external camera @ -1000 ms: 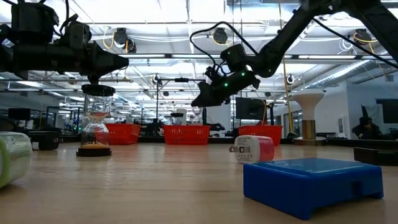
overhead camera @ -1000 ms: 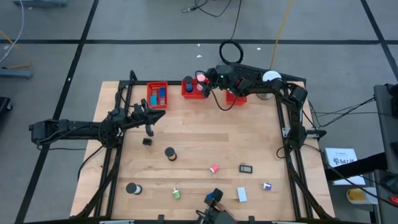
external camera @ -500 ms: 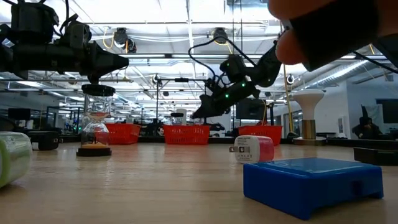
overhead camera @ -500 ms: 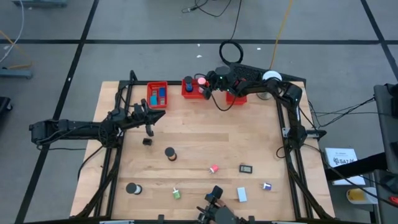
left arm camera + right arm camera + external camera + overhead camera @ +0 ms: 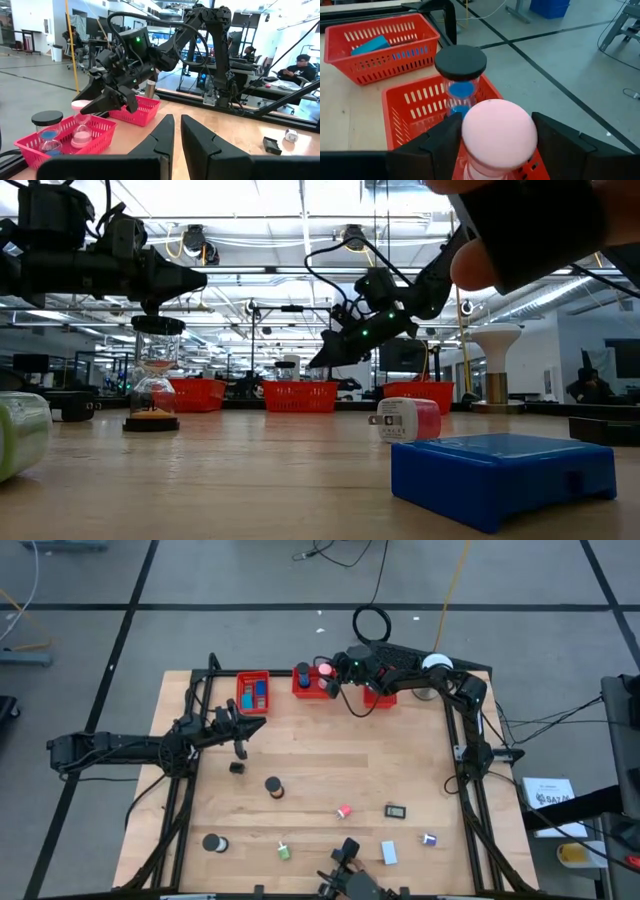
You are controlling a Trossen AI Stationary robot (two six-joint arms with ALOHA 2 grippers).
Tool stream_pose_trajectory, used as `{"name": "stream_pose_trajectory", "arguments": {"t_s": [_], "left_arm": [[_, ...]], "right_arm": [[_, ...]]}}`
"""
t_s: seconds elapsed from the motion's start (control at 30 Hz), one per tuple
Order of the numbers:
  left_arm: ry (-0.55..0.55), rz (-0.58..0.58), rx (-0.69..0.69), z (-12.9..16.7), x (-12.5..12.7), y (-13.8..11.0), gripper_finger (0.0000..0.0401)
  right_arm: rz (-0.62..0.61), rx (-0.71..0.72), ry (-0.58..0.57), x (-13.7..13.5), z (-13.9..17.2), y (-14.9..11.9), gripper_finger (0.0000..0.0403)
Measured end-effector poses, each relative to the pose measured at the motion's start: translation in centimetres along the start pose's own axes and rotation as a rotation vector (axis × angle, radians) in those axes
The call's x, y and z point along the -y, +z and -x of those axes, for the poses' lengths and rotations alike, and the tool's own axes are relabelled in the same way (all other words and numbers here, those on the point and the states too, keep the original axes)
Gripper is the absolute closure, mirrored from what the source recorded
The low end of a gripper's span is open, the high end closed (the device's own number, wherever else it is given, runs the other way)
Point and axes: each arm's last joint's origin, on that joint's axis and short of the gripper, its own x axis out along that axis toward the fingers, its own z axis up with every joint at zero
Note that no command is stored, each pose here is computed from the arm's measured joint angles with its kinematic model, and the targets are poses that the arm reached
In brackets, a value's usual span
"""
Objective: Pick & Place Office items
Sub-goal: Put the pink hourglass into the middle orange basket, then put the pink charger adapter into the right orange basket
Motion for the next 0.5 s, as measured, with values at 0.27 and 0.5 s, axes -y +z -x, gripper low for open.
{"name": "stream_pose_trajectory", "arguments": {"t_s": [0.27,0.5], "left_arm": [[0.000,0.000,0.000,0.0,0.0,0.0,0.0364],[0.000,0.000,0.000,0.0,0.0,0.0,0.0364]], "right_arm": [[0.028,0.018,-0.061,-0.4,0.4,0.9,0.0135],[0.072,0.058,-0.090,-3.0,4.4,5.8,0.0163]]}}
